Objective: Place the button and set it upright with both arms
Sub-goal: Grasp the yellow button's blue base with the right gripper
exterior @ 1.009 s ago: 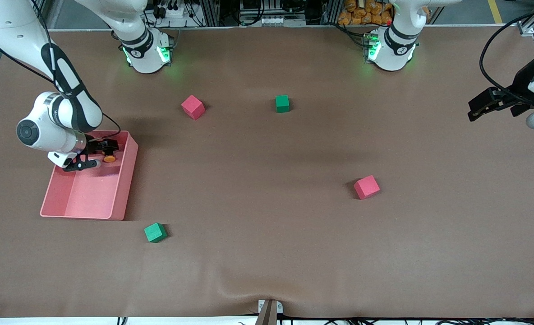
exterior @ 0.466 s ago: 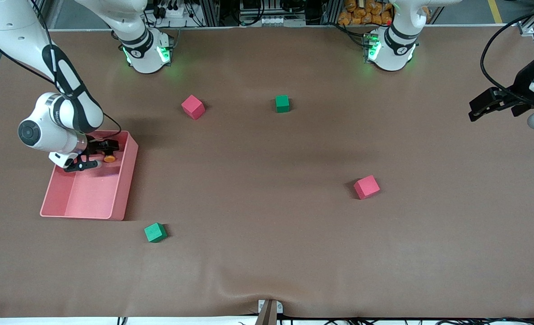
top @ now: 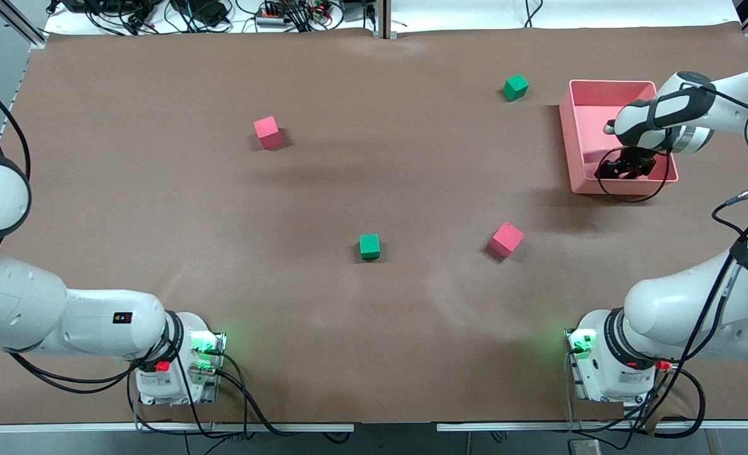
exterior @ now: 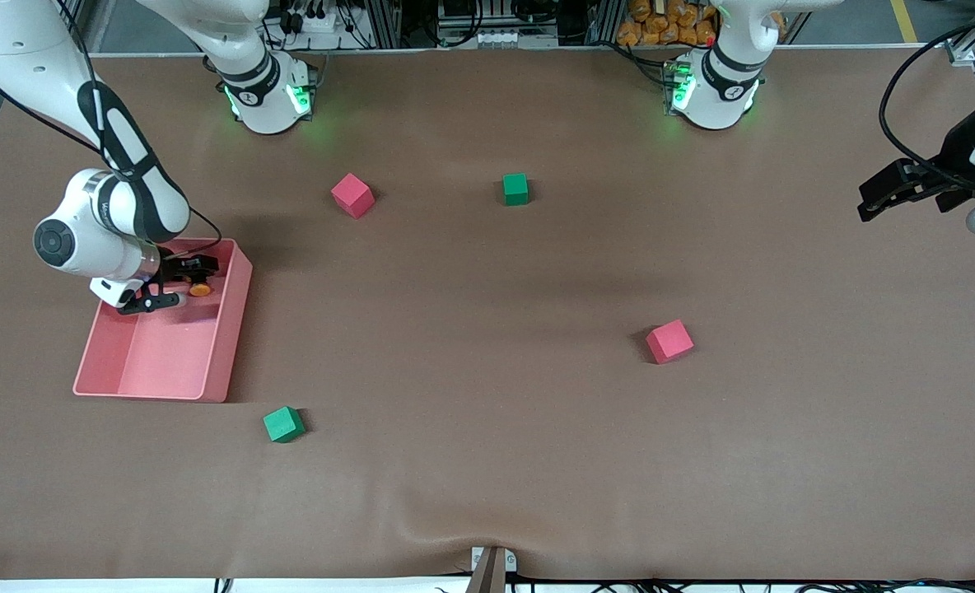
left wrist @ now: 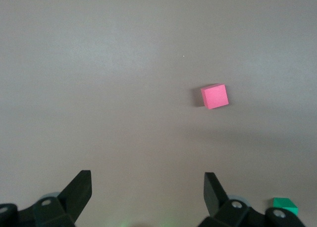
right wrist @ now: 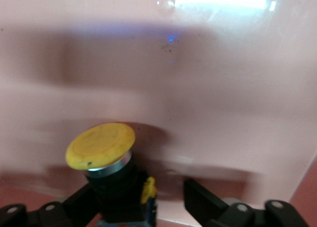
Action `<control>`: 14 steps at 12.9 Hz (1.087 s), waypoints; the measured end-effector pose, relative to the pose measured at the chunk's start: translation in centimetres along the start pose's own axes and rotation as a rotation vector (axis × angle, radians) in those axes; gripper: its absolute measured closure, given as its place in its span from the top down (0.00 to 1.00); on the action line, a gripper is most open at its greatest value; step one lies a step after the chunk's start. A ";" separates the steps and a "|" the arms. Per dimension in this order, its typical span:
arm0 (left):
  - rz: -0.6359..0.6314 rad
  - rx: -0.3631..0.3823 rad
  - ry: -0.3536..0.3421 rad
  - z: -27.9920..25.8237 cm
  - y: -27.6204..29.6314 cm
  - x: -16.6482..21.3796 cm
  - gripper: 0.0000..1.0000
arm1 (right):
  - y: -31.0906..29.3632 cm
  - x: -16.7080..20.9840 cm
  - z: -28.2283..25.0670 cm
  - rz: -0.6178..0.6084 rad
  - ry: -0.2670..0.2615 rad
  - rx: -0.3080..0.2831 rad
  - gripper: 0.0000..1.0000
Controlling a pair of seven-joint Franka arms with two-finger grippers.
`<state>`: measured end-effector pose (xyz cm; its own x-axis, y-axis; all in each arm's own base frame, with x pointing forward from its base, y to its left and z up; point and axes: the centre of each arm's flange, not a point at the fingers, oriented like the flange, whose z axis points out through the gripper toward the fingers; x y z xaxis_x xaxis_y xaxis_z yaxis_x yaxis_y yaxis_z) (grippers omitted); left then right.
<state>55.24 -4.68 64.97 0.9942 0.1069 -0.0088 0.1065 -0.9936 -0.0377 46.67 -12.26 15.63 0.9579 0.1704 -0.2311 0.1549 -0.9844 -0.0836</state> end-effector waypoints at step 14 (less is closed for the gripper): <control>-0.007 -0.004 0.021 -0.3 -0.3 0.2 1.00 | 2.4 3.7 -9.0 -0.128 0.047 -0.023 0.47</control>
<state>55.45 -4.33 65.23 0.9935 0.1130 0.0122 0.1134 -0.9930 -0.0337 52.75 -14.34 23.25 0.9403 0.2927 -0.1737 0.2814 -0.9556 -0.0870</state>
